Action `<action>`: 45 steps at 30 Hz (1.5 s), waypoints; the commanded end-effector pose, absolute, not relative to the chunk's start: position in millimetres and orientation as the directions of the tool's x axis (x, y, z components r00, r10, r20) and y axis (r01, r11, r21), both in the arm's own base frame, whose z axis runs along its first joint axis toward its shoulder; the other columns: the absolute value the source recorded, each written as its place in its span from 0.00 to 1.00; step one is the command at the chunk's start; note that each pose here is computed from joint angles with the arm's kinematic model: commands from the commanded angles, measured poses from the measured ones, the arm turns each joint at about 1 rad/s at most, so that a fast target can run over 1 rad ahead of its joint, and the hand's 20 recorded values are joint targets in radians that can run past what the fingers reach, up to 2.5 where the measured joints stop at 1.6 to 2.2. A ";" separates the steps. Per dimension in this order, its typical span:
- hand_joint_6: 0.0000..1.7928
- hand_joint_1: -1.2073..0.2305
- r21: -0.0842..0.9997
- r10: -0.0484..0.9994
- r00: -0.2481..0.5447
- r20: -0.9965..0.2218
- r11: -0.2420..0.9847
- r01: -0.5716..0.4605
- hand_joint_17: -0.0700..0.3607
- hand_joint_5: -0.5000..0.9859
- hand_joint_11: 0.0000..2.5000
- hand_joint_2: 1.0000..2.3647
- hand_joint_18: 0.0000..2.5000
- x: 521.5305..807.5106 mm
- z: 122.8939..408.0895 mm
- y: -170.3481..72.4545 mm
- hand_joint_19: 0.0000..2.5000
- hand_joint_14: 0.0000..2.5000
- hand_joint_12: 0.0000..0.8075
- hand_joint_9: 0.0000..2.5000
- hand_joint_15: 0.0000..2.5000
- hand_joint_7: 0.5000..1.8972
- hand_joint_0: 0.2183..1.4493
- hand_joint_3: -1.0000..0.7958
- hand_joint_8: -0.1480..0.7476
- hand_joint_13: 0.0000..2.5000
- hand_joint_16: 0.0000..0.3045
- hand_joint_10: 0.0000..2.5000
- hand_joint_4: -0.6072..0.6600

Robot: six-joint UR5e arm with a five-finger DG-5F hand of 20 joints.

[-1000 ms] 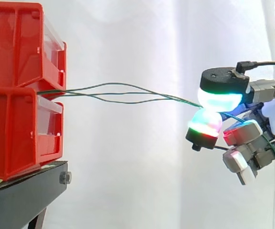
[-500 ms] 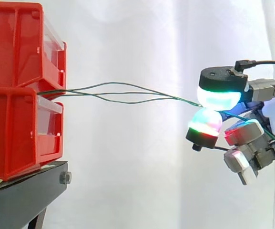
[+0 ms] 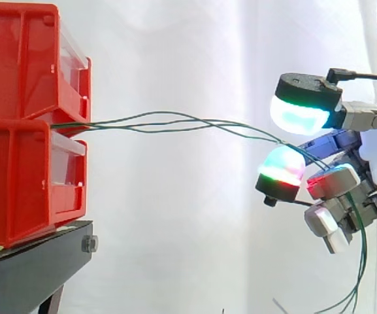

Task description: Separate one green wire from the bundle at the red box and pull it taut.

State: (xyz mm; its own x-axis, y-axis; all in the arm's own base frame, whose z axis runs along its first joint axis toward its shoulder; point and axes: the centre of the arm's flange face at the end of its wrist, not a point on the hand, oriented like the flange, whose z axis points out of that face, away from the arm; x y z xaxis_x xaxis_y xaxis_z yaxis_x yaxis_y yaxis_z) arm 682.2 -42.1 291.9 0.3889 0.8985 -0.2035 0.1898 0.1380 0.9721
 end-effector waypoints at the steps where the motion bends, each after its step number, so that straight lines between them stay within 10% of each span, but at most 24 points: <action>1: 0.47 0.37 0.972 0.898 0.389 -0.204 0.139 0.189 0.46 0.23 0.52 0.01 0.29 681.8 293.0 -42.5 0.32 0.01 0.50 0.49 0.35 0.42 0.26 0.37 0.47 0.39 0.19 0.01 0.57; 45: 0.50 0.19 0.975 0.898 0.399 -0.187 0.119 0.190 0.44 0.21 0.51 0.01 0.28 680.3 292.4 -44.3 0.29 0.01 0.46 0.45 0.33 0.37 0.39 0.34 0.45 0.36 0.17 0.01 0.56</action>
State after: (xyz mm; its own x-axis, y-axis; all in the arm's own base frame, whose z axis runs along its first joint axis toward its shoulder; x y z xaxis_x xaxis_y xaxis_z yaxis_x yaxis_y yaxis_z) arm 681.4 -42.7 291.3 0.3963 0.8968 -0.1969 0.1906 0.1294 0.9731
